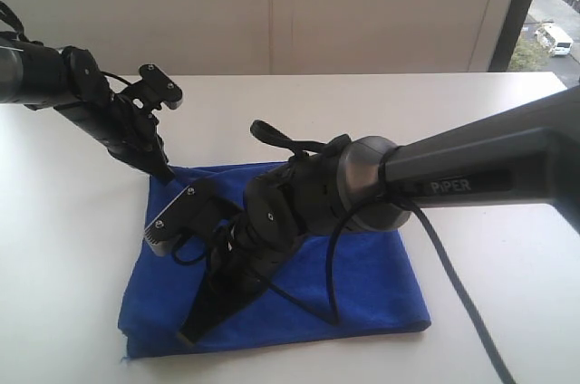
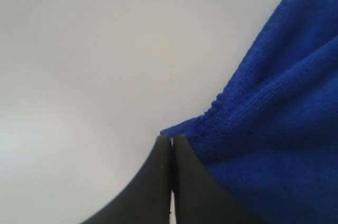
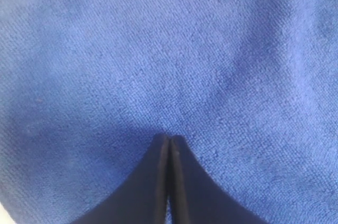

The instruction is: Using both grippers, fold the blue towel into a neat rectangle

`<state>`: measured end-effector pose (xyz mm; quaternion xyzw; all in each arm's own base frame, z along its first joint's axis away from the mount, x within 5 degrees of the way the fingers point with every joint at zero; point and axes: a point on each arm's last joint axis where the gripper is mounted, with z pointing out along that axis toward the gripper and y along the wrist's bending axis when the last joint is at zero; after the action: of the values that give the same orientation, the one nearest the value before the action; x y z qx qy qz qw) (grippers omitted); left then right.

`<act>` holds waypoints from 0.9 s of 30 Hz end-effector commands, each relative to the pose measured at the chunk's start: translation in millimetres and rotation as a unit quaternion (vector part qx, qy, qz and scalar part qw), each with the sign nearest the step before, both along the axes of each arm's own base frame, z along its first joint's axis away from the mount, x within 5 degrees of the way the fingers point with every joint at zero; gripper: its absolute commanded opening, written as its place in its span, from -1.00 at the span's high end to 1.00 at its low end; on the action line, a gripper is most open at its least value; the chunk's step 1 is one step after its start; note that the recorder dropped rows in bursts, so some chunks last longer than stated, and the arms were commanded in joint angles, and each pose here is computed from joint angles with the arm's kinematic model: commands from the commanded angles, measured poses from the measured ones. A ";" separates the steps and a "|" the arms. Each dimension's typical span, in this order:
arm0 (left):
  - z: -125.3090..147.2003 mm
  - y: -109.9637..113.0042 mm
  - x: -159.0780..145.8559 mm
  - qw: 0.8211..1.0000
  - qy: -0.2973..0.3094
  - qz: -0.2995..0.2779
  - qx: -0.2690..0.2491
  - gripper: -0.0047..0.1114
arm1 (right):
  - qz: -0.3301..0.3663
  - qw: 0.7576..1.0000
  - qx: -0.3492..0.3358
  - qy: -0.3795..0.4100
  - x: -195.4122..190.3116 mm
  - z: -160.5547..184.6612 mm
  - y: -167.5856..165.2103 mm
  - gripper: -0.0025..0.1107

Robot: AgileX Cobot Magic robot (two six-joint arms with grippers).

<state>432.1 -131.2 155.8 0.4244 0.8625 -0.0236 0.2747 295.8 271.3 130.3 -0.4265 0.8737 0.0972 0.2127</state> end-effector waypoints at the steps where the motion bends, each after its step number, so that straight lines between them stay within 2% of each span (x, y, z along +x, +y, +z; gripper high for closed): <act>1: 5.2 1.1 -1.4 1.000 0.009 0.009 -0.007 0.92 | -0.004 1.000 -0.006 0.013 -3.7 -6.6 -1.7 0.96; 12: 4.1 1.1 -1.7 1.000 0.016 0.019 -0.012 0.90 | -0.005 1.000 -0.006 0.014 -3.7 -6.6 -1.7 0.96; 14: 3.8 1.2 -2.2 1.000 0.019 0.018 -0.010 0.76 | -0.005 1.000 -0.006 0.014 -3.7 -6.6 -1.7 0.96; 19: 6.2 1.3 -3.9 1.000 0.024 0.015 -0.010 0.08 | -0.003 1.000 0.004 -0.001 -2.5 5.4 -0.9 0.96; 21: 11.1 1.4 -4.4 1.000 0.019 0.015 -0.012 -0.12 | -0.001 1.000 0.016 -0.018 -1.3 19.8 -0.3 0.96; 24: 33.7 2.1 -7.9 1.000 -0.001 0.014 -0.018 -0.19 | 0.005 0.997 0.026 -0.068 5.9 52.2 -7.3 0.96; 26: 57.3 3.2 -15.8 1.000 -0.007 0.013 -0.026 -0.18 | -0.032 0.995 0.018 -0.095 18.6 75.6 -28.1 0.96; 27: 68.5 3.4 -24.3 0.999 0.015 0.016 -0.035 -0.18 | -0.068 0.991 0.007 -0.115 29.4 88.0 -48.8 0.96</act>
<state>418.4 -129.3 204.1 0.4113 0.8639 -0.0351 0.2887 311.3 249.5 198.6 -0.4062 0.8598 0.0751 0.3002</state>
